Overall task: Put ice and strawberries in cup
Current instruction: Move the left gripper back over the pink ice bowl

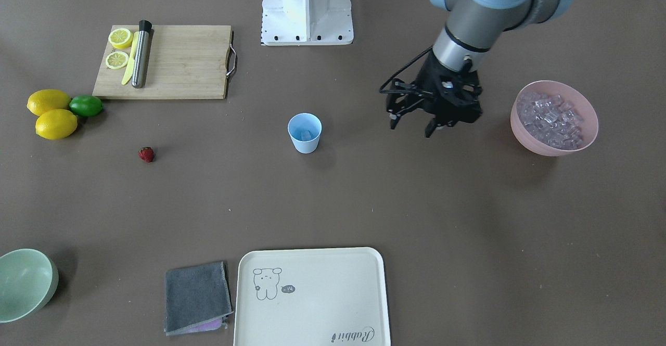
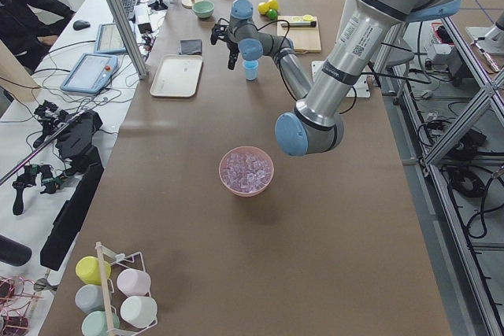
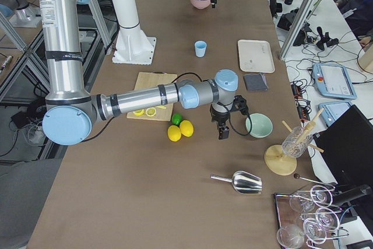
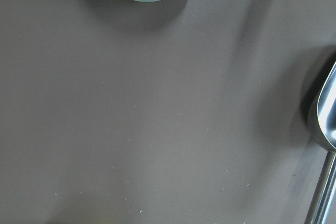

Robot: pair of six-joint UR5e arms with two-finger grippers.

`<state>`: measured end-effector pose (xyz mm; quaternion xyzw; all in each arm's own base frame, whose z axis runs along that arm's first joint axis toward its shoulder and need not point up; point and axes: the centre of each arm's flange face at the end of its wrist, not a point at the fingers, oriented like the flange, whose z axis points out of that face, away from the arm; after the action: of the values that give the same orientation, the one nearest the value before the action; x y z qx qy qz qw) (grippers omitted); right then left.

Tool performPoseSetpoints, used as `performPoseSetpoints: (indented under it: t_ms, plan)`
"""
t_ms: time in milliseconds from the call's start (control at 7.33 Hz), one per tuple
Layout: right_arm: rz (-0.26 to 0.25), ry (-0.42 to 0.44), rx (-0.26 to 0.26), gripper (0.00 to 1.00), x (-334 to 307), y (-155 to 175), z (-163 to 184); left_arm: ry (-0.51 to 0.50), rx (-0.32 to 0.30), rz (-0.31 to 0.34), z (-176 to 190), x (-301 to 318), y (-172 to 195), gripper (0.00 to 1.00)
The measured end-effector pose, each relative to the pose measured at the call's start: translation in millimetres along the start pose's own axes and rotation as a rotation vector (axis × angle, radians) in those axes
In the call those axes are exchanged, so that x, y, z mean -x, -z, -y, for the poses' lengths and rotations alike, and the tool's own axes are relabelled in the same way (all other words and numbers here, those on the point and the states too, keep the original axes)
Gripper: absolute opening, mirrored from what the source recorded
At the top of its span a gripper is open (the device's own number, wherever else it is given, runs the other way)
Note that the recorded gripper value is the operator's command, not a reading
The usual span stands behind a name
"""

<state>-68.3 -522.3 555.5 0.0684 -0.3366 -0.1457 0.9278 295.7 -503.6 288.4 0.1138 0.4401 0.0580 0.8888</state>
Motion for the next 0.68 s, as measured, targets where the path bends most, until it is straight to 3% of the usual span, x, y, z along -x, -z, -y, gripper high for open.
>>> performPoseSetpoints:
  t_ms: [409, 682]
  plan:
    - [0.002, 0.007, -0.003, 1.00, 3.2, 0.7, 3.2, -0.038, 0.072, 0.115, -44.9, 152.5, 7.4, 0.87]
    - [0.007, 0.013, -0.008, 1.00, 6.3, 2.7, 7.1, -0.025, 0.125, 0.154, -80.8, 205.4, 0.1, 0.86]
